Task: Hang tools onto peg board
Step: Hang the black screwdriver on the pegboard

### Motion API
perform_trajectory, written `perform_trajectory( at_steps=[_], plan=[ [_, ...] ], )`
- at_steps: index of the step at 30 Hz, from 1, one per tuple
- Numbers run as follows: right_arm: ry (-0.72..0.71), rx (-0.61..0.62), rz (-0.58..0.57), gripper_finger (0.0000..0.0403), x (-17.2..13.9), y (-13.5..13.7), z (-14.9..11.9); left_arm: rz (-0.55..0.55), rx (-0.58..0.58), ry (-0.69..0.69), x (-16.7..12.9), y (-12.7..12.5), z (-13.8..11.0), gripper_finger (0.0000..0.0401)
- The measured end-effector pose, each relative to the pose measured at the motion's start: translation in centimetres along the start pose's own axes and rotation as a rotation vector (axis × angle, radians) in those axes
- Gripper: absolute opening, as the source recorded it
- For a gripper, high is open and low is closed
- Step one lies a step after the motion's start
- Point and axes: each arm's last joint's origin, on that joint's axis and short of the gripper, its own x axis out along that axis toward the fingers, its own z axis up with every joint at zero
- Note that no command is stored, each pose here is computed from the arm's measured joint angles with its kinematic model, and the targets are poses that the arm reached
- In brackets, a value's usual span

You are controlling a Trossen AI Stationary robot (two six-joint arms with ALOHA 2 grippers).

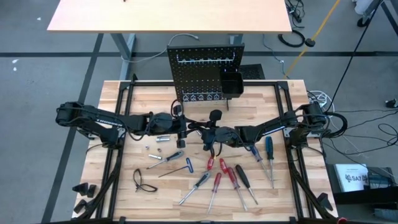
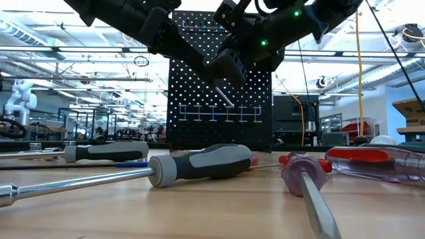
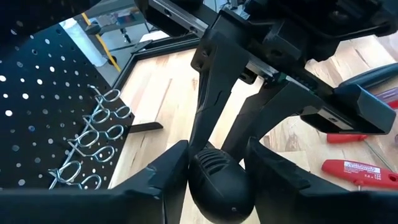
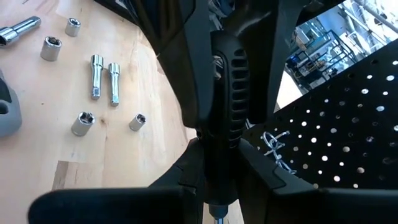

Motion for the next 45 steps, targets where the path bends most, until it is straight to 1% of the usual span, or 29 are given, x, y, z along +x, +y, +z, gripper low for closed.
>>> perform_trajectory(
  at_steps=[4,9,11,14,20,24,27,29,31,34,37,39,41,43,45],
  plan=[
    [-0.005,-0.033,-0.024,0.0052,-0.1,-0.1,0.2,0.001,-0.003,0.000,0.0,0.0,0.0,0.0160],
    [-0.006,-0.036,-0.025,0.0052,0.0,-0.1,0.2,0.001,-0.007,-0.001,0.0,0.0,0.0,0.0159],
    [-0.006,-0.036,-0.026,0.0052,0.0,-0.1,0.2,0.001,-0.007,-0.001,0.0,0.0,0.0,0.0150],
    [-0.003,-0.028,-0.030,0.0052,0.0,-0.1,0.2,0.006,-0.007,-0.001,0.0,0.0,0.0,0.0122],
    [-0.003,-0.027,-0.033,0.0060,0.0,-0.1,0.2,0.013,-0.009,-0.008,0.0,0.1,0.1,0.0119],
    [-0.001,-0.007,-0.031,0.0085,0.0,-0.1,0.1,0.020,-0.013,-0.010,0.0,0.1,0.1,0.0119],
    [0.003,0.021,-0.031,0.0112,0.0,-0.1,0.1,0.019,-0.019,-0.011,0.0,0.1,0.1,0.0119],
    [0.019,0.045,-0.024,0.0133,-0.1,-0.1,-0.1,0.020,-0.045,-0.009,0.0,0.1,0.1,0.0119],
    [0.062,0.098,-0.002,0.0152,-0.4,-0.2,-0.3,0.021,-0.066,-0.004,0.0,0.1,0.1,0.0119],
    [0.144,0.220,0.017,0.0178,-1.0,-0.8,-0.8,0.020,-0.084,0.017,-0.2,0.1,-0.1,0.0119],
    [0.221,0.277,0.030,0.0197,-2.0,-1.4,-1.4,0.024,-0.111,0.043,-0.8,0.4,-0.1,0.0119],
    [0.255,0.312,0.032,0.0204,-3.1,-2.0,-1.7,0.036,-0.156,0.062,-1.6,0.9,-0.1,0.0119],
    [0.290,0.362,0.034,0.0206,-4.4,-2.7,-2.3,0.060,-0.238,0.046,-2.8,1.9,0.3,0.0119],
    [0.316,0.422,0.030,0.0207,-5.9,-3.2,-3.3,0.095,-0.358,0.030,-4.2,3.3,1.1,0.0119],
    [0.316,0.507,0.026,0.0205,-7.5,-3.8,-4.5,0.130,-0.509,0.039,-5.5,5.1,2.2,0.0119]
  ],
)
